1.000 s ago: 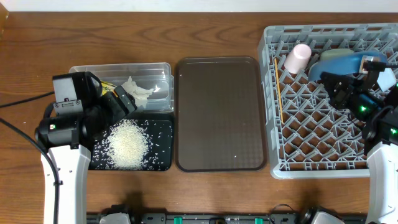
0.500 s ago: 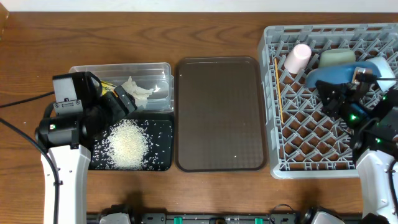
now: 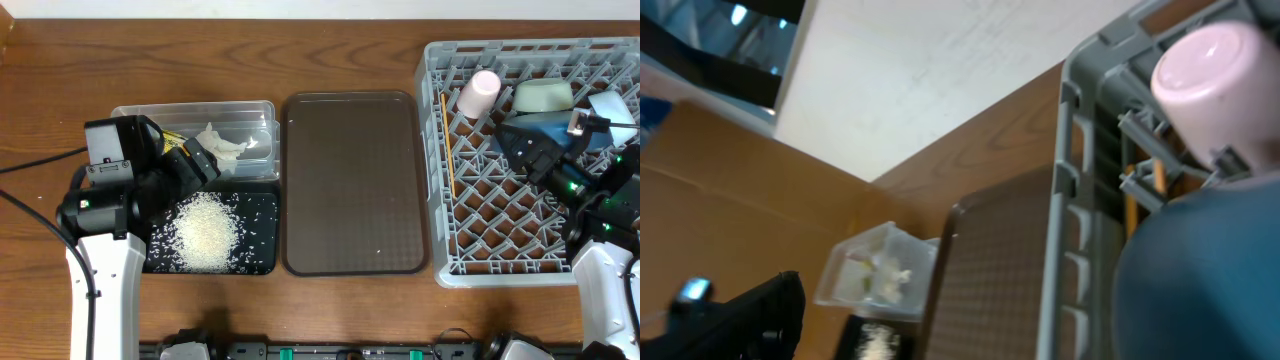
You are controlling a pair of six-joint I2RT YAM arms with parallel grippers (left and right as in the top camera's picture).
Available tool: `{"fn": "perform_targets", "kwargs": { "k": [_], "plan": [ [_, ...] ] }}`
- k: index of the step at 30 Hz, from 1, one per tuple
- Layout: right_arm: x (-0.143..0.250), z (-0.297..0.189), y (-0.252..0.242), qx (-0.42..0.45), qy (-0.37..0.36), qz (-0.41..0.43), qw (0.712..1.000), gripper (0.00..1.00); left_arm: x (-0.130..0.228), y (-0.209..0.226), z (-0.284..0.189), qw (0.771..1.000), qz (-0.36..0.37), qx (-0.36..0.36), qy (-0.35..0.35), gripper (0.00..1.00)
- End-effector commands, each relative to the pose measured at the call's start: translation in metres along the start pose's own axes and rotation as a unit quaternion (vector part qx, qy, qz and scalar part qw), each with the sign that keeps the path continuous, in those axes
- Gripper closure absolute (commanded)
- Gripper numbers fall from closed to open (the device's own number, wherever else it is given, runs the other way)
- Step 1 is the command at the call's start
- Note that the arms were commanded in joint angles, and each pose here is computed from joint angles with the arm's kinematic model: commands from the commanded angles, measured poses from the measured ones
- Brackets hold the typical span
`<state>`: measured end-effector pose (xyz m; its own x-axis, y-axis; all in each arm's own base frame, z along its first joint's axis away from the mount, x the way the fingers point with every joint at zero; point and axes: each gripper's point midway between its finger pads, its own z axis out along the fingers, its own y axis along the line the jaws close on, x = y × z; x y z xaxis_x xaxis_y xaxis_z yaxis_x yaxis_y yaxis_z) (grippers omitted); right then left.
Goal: Sort waste into correct bins and load items into the dishwasher rack
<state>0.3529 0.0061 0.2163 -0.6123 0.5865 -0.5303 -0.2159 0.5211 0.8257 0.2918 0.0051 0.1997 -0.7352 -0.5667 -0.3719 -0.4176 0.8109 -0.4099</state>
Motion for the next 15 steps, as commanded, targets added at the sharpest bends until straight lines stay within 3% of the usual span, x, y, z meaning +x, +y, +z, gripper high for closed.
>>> {"fn": "perform_targets", "kwargs": {
  "k": [1,6,15],
  "plan": [
    [0.013,-0.001,0.02,-0.048,0.041,0.071,0.995,0.01,-0.002,0.002,-0.003,1.0,0.006,-0.005,-0.008,0.05],
    [0.023,-0.004,0.033,-0.081,0.079,0.13,0.985,0.01,-0.002,0.002,-0.003,1.0,0.006,-0.005,-0.008,0.05],
    [0.038,-0.01,0.047,-0.12,0.125,0.152,0.973,0.01,-0.002,0.002,-0.003,1.0,0.006,-0.005,-0.008,0.05]
  ]
}}
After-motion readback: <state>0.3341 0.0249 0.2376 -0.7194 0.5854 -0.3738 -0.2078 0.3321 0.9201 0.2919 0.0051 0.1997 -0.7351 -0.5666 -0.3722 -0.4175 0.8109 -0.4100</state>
